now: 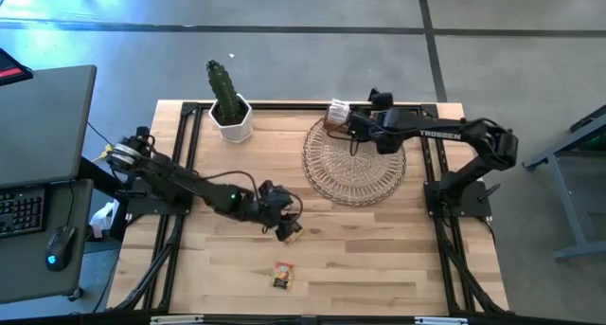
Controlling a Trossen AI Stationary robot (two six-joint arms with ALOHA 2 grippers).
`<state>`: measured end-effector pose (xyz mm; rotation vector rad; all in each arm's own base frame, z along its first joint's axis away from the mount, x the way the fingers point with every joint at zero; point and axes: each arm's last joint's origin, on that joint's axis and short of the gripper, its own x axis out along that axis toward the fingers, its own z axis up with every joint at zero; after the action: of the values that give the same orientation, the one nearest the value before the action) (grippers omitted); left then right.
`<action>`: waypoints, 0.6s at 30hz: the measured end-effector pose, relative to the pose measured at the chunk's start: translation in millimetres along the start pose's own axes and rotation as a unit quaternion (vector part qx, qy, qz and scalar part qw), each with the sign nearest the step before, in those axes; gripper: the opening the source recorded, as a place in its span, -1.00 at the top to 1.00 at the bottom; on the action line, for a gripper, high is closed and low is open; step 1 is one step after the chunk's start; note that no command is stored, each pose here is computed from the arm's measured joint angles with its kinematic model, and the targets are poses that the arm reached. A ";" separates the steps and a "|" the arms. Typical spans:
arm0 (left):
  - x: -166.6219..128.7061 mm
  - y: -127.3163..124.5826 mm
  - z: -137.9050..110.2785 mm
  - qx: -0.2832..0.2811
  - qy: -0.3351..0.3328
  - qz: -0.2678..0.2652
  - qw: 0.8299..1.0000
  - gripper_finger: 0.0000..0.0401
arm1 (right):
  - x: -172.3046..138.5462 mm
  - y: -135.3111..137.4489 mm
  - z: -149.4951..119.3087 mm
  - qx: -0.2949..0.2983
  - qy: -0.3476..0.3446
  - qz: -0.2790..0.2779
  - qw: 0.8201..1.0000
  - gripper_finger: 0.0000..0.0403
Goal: Pick & Place Tea
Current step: Put the yellow tea bag into the right section of the wooden organizer
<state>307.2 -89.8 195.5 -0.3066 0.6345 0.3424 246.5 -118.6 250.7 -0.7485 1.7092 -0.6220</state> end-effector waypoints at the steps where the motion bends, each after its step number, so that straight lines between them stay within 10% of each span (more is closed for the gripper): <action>1: -1.6 2.3 2.2 0.004 -0.001 0.001 1.000 -0.01 | 5.2 1.6 2.0 -0.017 -0.005 -0.001 1.000 0.99; 18: -10.6 22.6 20.0 0.000 -0.008 0.026 1.000 -0.01 | 49.2 32.6 0.8 -0.124 -0.016 0.041 0.991 0.93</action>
<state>300.5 -64.3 213.5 -0.2868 0.6277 0.3950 232.8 -134.0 195.4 -0.8526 1.7971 -0.3419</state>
